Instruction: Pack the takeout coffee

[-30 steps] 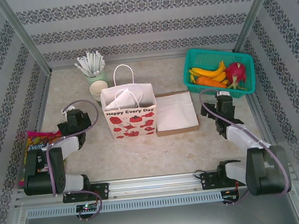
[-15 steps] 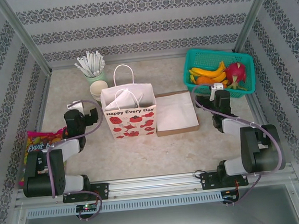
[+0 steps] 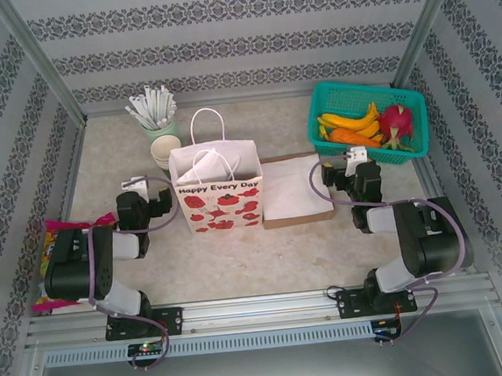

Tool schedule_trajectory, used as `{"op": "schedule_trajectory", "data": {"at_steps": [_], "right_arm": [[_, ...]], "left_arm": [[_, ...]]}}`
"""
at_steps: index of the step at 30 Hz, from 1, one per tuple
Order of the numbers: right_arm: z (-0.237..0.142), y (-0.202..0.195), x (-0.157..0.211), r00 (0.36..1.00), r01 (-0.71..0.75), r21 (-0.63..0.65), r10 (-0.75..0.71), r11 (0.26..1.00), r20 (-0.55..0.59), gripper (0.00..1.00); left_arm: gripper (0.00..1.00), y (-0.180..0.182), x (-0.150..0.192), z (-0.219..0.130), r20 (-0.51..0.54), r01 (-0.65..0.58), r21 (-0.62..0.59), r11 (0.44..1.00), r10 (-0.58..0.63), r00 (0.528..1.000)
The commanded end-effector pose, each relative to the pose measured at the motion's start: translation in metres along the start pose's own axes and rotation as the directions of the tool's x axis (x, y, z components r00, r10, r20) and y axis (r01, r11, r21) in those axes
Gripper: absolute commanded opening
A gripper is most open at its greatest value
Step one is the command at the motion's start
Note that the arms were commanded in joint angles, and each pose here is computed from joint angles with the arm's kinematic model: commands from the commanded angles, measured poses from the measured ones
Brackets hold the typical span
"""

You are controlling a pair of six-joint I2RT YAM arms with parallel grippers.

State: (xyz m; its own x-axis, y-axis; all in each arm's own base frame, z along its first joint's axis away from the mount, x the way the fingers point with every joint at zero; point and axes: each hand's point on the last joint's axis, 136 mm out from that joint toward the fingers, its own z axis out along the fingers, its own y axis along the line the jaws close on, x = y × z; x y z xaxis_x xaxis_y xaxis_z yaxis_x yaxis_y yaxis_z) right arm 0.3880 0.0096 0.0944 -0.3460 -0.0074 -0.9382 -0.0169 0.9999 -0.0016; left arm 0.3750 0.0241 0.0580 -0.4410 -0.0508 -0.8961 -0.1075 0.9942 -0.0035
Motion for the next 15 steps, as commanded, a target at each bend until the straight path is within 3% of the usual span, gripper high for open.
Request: {"op": "schedule_trajectory", "data": {"at_steps": [1,15], "right_arm": [[0.001,0.001,-0.014,0.999,0.014,0.006,-0.014,1.0,0.051,0.98],[0.005,-0.015,-0.013,0.999,-0.036,0.075,0.034,0.997,0.033,0.98]], "left_arm": [[1.0,0.003,-0.035,0.004,0.106,0.004,-0.098,0.995,0.007,0.994],[1.0,0.006,-0.034,0.003,0.09,0.008,-0.118,0.993,0.002,0.996]]}}
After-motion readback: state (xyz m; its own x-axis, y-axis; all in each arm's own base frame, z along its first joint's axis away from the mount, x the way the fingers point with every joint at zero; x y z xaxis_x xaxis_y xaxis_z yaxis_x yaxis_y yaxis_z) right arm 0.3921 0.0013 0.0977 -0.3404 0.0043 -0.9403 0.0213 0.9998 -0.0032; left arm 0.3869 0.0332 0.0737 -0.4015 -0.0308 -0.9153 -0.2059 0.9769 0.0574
